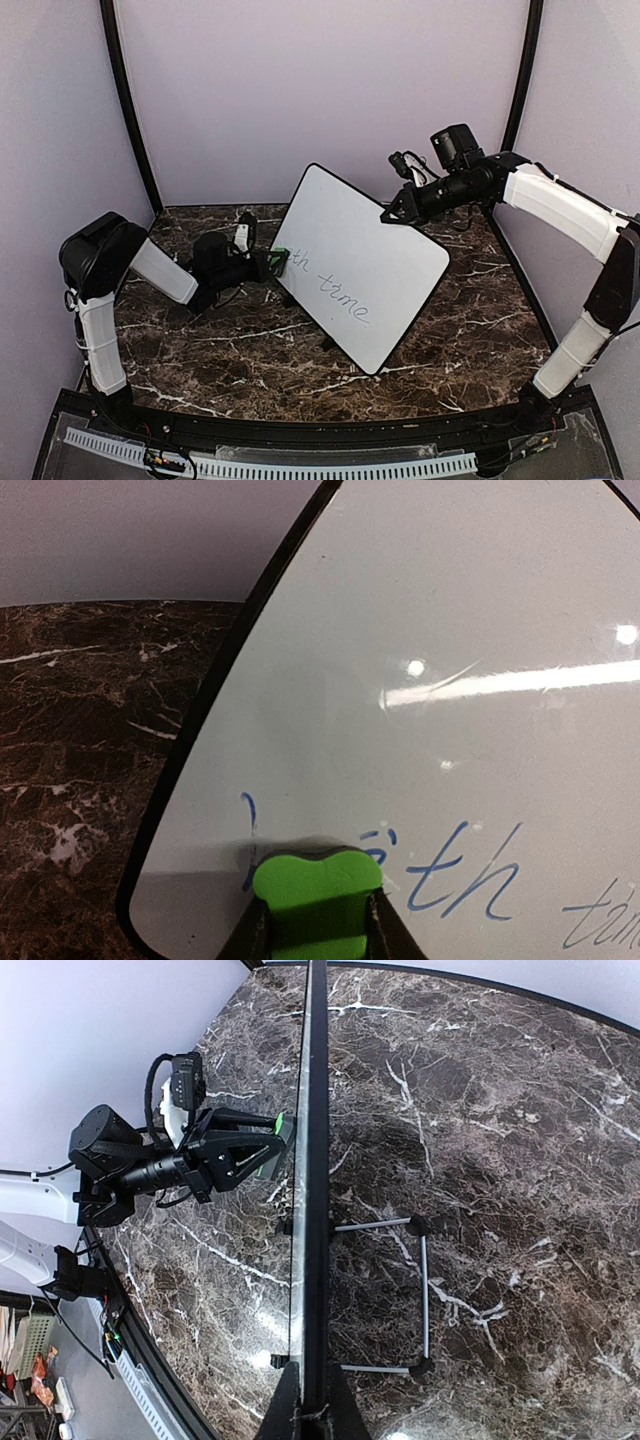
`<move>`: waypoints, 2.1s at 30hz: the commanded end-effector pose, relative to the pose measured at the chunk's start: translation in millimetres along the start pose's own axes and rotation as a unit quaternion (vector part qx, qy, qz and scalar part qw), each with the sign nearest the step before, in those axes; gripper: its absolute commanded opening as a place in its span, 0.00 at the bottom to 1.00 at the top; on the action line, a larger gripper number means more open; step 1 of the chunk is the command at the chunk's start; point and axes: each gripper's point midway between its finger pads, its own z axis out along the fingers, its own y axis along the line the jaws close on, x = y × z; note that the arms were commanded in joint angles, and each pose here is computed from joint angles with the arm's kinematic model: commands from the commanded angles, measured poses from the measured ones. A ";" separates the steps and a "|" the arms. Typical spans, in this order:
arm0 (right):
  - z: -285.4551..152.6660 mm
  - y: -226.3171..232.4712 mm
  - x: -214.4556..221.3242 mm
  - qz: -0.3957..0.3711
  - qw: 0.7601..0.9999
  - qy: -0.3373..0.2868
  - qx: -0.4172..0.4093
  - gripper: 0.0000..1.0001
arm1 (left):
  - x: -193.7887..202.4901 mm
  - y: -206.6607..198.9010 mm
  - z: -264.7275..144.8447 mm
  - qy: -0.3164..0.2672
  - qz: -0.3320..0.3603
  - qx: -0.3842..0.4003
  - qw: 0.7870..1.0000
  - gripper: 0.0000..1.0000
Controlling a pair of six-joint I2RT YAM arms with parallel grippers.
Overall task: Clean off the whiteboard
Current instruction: Erase the whiteboard from the whiteboard stand.
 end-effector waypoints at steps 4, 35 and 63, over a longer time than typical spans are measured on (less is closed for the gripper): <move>11.7 11.3 20.7 -0.015 0.999 0.038 -0.026 0.00 | -9.1 33.1 0.3 -0.033 -0.063 -0.098 0.993 0.00; 12.5 10.3 21.2 -0.014 0.999 0.039 -0.025 0.00 | 51.9 2.4 0.9 0.050 -0.224 -0.021 0.973 0.00; 11.0 11.9 21.6 -0.015 0.999 0.038 -0.026 0.00 | 31.3 11.4 8.9 0.019 -0.250 -0.018 0.968 0.00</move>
